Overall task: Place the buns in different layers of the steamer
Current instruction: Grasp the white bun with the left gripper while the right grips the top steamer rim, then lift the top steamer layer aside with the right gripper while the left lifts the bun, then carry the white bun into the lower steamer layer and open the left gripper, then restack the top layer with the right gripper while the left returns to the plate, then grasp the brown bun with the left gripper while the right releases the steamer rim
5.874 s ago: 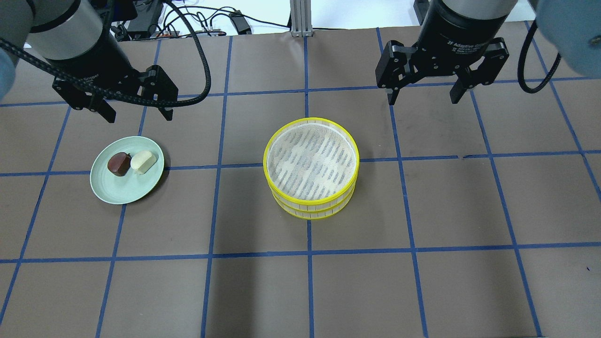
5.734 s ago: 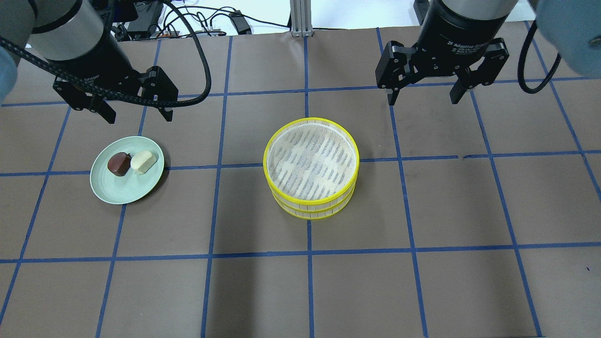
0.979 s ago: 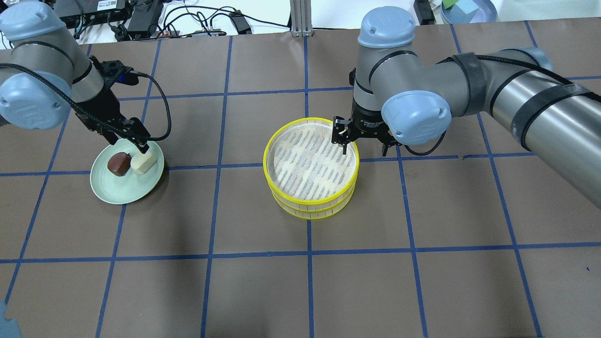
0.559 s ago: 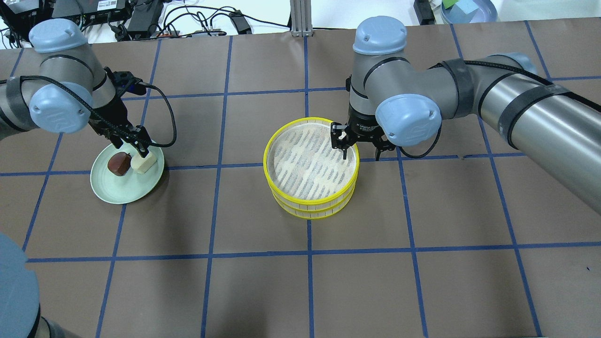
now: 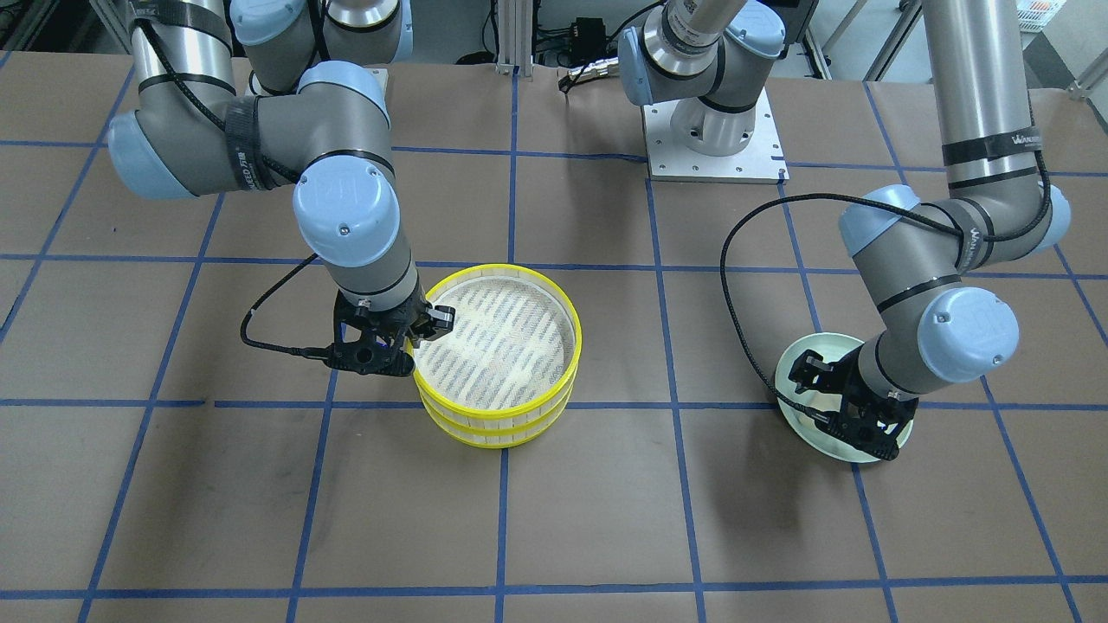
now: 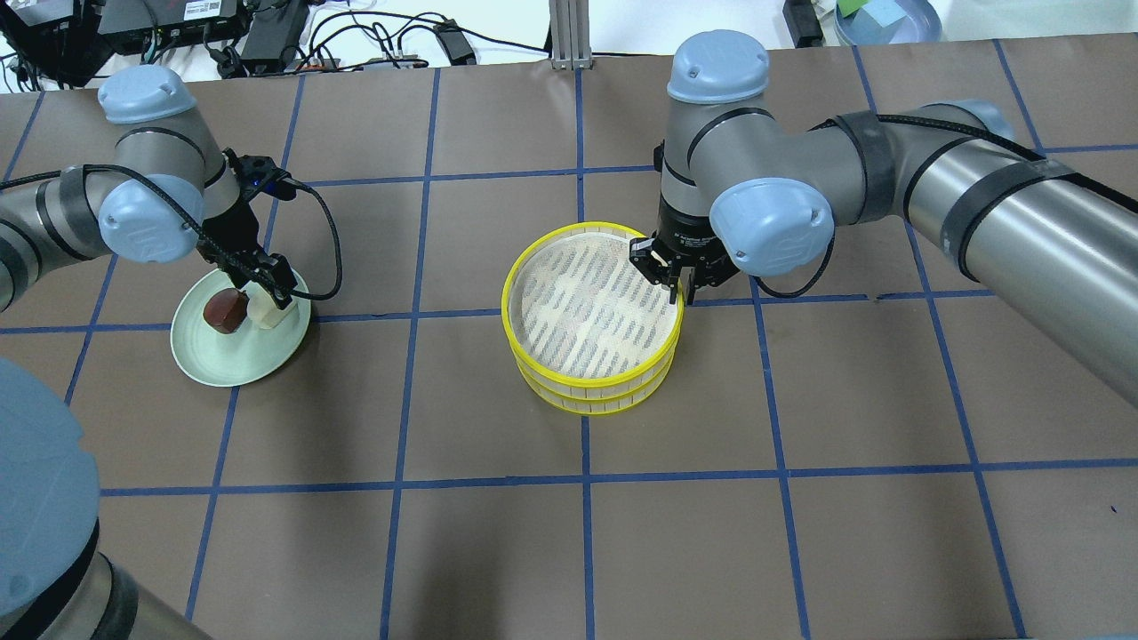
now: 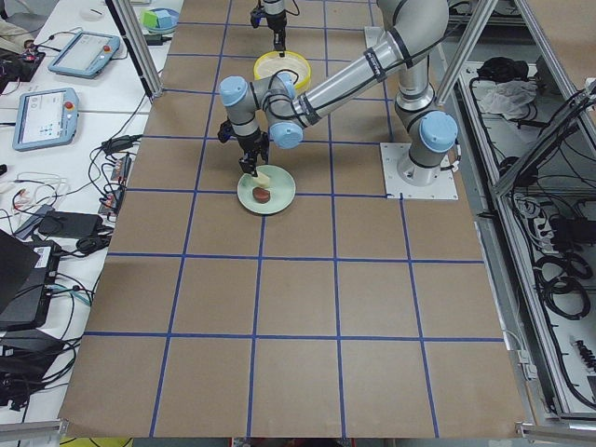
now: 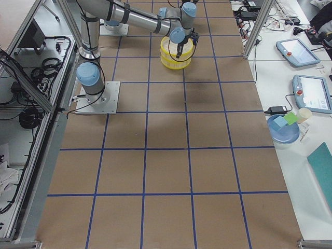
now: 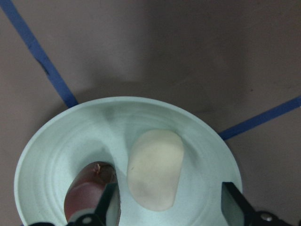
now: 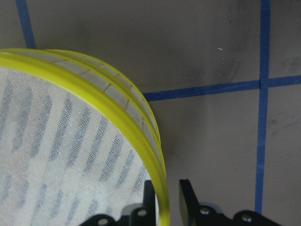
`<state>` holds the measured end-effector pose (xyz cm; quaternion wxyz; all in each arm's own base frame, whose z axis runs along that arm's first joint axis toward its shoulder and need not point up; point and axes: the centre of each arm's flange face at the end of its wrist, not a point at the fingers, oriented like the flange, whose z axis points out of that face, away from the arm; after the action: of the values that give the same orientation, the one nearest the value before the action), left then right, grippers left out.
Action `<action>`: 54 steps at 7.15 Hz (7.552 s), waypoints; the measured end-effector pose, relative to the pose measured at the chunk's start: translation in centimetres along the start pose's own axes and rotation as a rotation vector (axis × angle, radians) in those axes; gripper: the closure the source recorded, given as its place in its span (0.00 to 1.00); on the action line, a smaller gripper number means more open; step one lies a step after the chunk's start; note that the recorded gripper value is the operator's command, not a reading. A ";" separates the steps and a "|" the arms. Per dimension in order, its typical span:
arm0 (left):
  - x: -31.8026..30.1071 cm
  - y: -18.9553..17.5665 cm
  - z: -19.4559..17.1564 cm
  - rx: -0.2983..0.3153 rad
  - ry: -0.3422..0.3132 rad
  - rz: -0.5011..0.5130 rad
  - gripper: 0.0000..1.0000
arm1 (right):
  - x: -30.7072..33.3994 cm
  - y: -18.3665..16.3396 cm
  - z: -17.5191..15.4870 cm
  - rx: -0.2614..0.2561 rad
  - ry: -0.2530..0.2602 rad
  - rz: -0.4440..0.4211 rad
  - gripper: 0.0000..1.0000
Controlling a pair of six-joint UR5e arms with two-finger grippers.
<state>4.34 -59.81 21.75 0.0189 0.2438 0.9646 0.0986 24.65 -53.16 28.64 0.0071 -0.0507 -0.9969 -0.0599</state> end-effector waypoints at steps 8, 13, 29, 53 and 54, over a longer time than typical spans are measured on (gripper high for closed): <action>-0.9 -1.3 2.4 0.011 -0.028 0.072 1.00 | 6.1 1.4 -11.0 0.059 0.040 0.016 1.00; -0.5 -0.2 -4.6 0.071 -0.084 0.005 1.00 | 20.8 6.7 -20.3 0.004 0.147 -0.173 1.00; 34.8 -10.8 -8.6 0.291 0.309 -0.215 0.00 | 23.2 7.2 -20.8 -0.011 0.137 -0.216 1.00; -7.7 3.7 4.3 0.058 0.076 -0.078 1.00 | -1.8 -1.7 -0.6 -0.074 0.113 -0.155 0.00; -7.7 3.7 4.1 0.059 0.076 -0.073 1.00 | -1.8 -1.7 -0.6 -0.075 0.115 -0.158 0.00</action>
<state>13.21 -59.53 18.39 -0.0211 0.2048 0.9754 0.0785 26.31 -55.08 28.97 0.0576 0.0313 -0.9928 -0.1002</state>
